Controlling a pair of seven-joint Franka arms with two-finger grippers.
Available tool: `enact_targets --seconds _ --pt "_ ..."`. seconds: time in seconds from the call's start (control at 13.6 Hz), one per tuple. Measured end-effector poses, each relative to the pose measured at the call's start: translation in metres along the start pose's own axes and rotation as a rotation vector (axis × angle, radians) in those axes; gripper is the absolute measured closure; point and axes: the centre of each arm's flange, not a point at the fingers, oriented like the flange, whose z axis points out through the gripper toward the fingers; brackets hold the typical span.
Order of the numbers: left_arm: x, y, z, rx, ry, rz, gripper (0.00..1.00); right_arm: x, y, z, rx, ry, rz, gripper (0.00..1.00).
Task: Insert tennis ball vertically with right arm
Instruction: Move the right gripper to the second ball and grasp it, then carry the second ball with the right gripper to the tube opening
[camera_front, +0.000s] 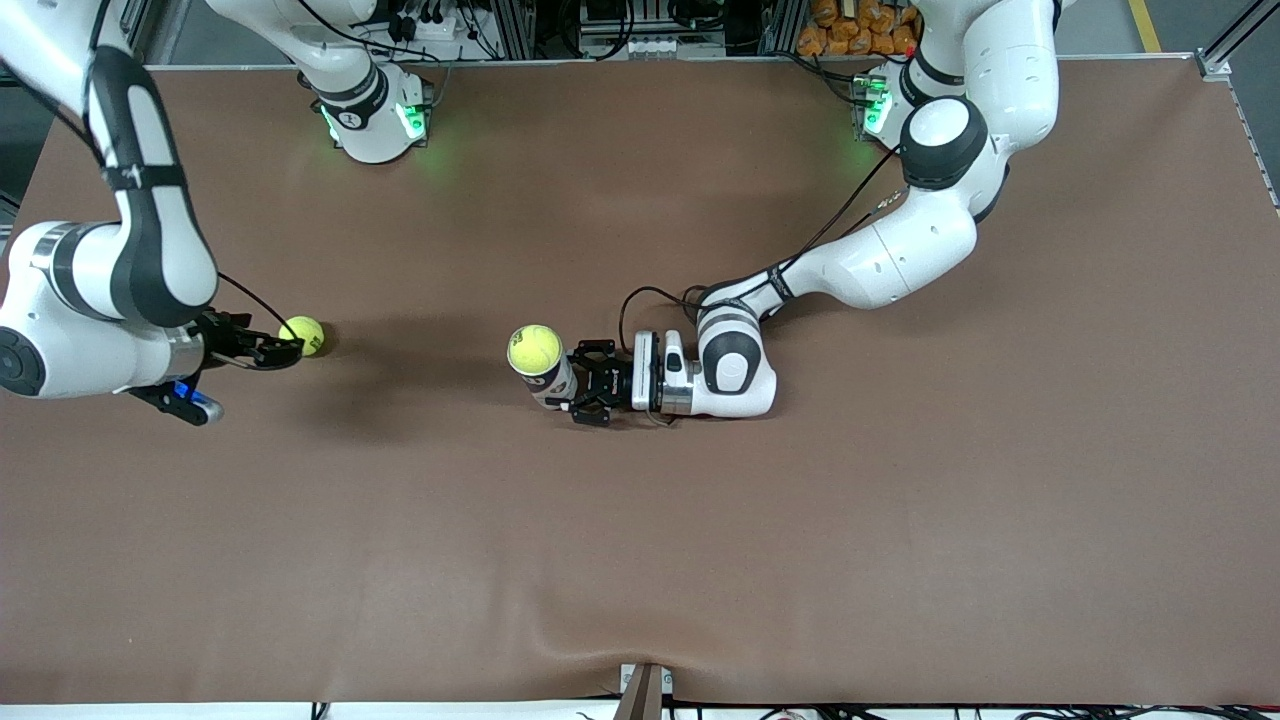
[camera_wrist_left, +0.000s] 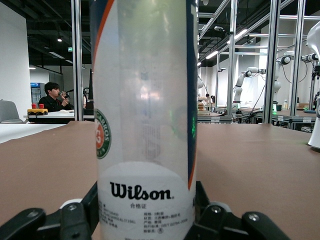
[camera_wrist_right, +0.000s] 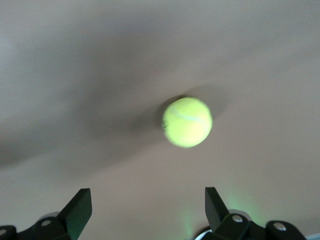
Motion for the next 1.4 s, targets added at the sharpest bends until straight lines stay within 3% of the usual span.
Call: enact_targets --seconds 0.37,0.81,0.96,1.18,1.4 --pt "0.000 0.000 0.000 -0.001 0.000 0.000 0.27 0.010 0.021 0.079 0.006 0.008 -0.102 0.00" --pt "0.000 0.000 0.000 0.001 0.001 -0.002 0.27 0.037 0.051 0.129 0.022 -0.026 -0.134 0.00" --pt "0.000 0.000 0.000 0.001 0.001 -0.002 0.27 0.037 0.051 0.128 0.023 -0.025 -0.134 0.06" --pt "0.000 0.000 0.000 0.001 0.001 -0.002 0.27 0.038 0.049 0.126 0.024 -0.022 -0.138 0.33" --pt "0.000 0.000 -0.001 0.001 0.001 -0.002 0.26 0.040 0.042 0.114 0.027 -0.011 -0.151 0.33"
